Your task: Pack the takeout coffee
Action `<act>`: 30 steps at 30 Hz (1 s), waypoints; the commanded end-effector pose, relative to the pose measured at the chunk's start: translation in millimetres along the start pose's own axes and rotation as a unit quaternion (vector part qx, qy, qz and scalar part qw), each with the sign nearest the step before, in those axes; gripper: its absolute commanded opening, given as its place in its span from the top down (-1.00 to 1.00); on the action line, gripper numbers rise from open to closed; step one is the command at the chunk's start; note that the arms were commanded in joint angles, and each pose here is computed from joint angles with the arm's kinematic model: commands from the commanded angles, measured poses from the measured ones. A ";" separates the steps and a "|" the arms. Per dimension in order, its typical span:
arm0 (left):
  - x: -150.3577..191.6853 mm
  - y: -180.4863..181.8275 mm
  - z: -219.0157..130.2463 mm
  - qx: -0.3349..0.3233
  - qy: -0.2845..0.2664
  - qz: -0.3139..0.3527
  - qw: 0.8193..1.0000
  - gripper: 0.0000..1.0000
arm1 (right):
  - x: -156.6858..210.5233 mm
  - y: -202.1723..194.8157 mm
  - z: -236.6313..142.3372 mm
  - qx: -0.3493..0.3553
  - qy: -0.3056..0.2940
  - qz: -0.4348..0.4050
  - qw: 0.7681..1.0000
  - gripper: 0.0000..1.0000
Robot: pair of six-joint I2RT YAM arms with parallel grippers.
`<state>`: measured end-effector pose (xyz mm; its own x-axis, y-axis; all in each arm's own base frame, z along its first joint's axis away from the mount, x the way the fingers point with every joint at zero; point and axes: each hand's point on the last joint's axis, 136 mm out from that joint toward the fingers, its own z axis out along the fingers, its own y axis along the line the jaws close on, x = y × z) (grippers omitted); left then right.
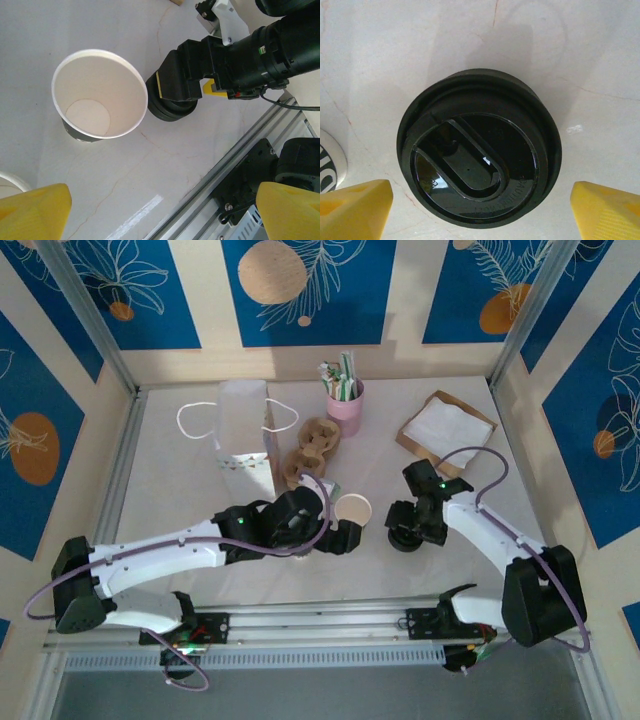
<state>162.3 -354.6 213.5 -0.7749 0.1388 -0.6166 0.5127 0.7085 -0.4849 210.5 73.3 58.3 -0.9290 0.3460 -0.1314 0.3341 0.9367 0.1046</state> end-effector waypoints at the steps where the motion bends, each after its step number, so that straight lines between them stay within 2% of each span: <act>1: -1.3 -1.7 -5.8 0.009 -0.006 0.008 1.000 -0.91 | -3.7 1.3 -0.4 0.011 -0.005 0.002 1.000 -0.78; 16: -0.9 1.0 -6.6 0.006 -0.006 0.006 1.000 -0.91 | -12.9 6.6 0.5 0.018 -0.012 -0.015 1.000 -0.60; 30: -1.0 1.7 -6.7 0.004 -0.006 0.005 1.000 -0.90 | -19.3 4.8 4.1 0.024 -0.008 -0.017 1.000 -0.68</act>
<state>161.4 -352.0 214.0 -0.7744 0.1363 -0.6179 0.5128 0.7072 -0.4867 225.2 73.6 53.9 -0.9389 0.3149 -0.1386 0.3093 0.9490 0.0609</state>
